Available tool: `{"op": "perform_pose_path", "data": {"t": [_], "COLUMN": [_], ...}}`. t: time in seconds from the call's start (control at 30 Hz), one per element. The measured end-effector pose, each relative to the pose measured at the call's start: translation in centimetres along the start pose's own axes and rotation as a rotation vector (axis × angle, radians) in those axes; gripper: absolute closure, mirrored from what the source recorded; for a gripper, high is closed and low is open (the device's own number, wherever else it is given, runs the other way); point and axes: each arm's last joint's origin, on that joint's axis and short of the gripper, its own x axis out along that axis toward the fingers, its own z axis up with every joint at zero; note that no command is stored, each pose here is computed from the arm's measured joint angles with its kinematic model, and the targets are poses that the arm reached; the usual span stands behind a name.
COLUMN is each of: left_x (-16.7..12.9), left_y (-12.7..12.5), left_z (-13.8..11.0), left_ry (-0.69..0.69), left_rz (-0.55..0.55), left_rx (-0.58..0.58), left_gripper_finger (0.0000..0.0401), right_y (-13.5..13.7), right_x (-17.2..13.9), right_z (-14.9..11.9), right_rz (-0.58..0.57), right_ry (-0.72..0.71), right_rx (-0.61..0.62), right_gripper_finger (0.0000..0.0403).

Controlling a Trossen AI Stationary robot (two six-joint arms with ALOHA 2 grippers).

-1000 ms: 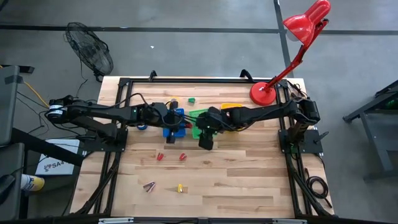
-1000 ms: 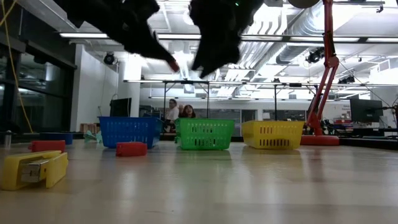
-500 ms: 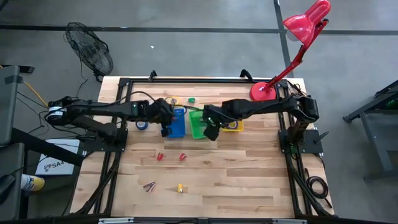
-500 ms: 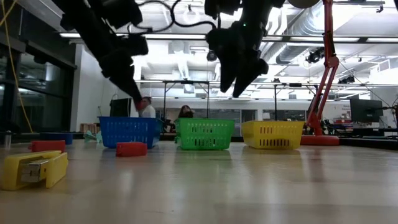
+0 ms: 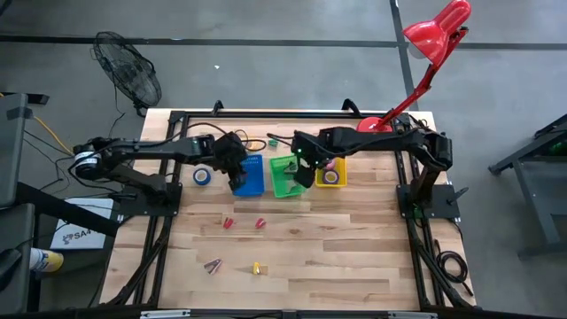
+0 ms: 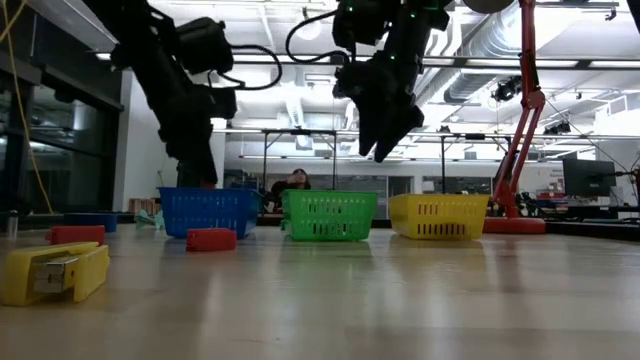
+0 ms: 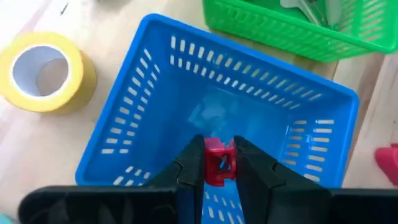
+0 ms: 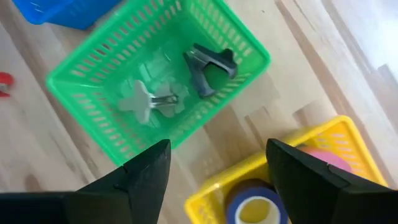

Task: Pick and place Stapler, Stapler remover, tape
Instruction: Put the right red stapler into the blue bin, then put the dark blue tape into the yellow bin

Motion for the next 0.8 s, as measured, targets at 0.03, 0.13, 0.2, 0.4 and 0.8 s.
{"op": "perform_pose_path", "data": {"t": [0.03, 0.13, 0.2, 0.4, 0.8], "left_x": [0.3, 1.1, 1.4, 2.1, 2.1], "left_y": [0.0, -0.1, -0.1, -0.1, -0.2], "left_z": [0.0, -0.1, 0.0, -0.2, 0.1], "left_ry": [0.011, 0.037, 0.039, 0.072, 0.045], "left_rz": [-0.013, -0.035, -0.054, -0.079, -0.110], "left_rx": [-0.009, -0.023, -0.040, -0.053, -0.072], "left_gripper_finger": [0.0341, 0.0341, 0.0341, 0.0315, 0.0223], "right_y": [-0.3, -1.0, -1.5, -2.4, -4.9], "right_x": [0.0, 0.0, 0.1, -0.1, -2.9], "right_z": [0.0, -0.1, -0.1, -0.4, -1.1], "right_rz": [-0.005, -0.020, -0.030, -0.045, -0.090], "right_ry": [0.007, 0.035, 0.057, 0.076, 0.039], "right_rx": [-0.002, -0.022, -0.037, -0.082, -0.099], "right_gripper_finger": [0.0147, 0.0147, 0.0147, 0.0147, 0.0146]}}
